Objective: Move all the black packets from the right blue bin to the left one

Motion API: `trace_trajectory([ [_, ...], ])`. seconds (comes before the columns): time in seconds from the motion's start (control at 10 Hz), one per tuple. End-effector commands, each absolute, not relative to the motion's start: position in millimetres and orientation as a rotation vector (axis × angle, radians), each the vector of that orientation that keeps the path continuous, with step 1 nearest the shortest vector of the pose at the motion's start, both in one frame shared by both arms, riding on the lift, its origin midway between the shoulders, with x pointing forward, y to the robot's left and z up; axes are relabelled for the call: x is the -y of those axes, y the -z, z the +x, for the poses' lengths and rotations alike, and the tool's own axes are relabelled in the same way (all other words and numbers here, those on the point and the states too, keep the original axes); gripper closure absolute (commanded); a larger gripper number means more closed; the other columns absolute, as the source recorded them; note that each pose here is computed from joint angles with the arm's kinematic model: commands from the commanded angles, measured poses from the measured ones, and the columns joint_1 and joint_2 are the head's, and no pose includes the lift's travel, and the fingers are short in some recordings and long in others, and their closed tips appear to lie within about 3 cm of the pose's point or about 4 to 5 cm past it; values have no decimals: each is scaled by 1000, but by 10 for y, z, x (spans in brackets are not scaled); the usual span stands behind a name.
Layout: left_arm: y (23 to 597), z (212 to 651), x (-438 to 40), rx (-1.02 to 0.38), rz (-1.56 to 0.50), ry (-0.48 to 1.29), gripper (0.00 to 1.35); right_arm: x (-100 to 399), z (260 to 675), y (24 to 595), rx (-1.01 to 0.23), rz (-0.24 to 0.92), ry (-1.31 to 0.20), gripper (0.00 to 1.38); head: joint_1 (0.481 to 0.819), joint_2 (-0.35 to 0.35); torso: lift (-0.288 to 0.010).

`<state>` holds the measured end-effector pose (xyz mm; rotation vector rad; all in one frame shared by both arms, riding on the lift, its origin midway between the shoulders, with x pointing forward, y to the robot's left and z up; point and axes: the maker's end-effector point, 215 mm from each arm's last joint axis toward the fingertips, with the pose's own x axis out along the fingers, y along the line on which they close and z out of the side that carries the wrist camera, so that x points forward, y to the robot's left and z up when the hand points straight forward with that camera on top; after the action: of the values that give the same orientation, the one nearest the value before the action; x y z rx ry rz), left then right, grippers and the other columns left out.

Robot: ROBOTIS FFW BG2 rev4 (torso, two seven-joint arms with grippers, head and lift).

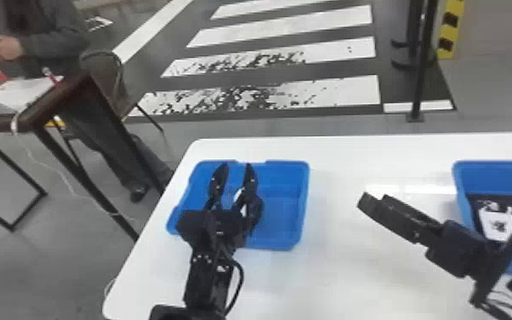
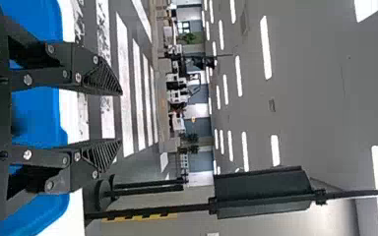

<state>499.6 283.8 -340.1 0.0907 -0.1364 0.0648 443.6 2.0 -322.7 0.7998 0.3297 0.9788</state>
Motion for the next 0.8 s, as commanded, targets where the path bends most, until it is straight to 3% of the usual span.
trace_trajectory([
  [0.0,3314,4859,-2757,193,-6,-56,56,518,4750,3283,-317,573,-869,117,695,333,-140],
  [0.2,3266,4661,-2466,239,-134,26,150,1567,5082,3299,-319,239,-602,124,695,237,-140],
  [0.3,3250,4523,-2291,255,-201,73,150,2005,5106,3323,-327,154,-467,124,695,145,-140],
  [0.5,3286,4253,-1966,209,-309,130,151,2441,4942,3618,-431,99,-298,127,695,25,-140],
  [0.7,3352,4262,-1657,173,-341,201,144,2685,4839,3845,-514,32,-169,168,695,-78,-140],
])
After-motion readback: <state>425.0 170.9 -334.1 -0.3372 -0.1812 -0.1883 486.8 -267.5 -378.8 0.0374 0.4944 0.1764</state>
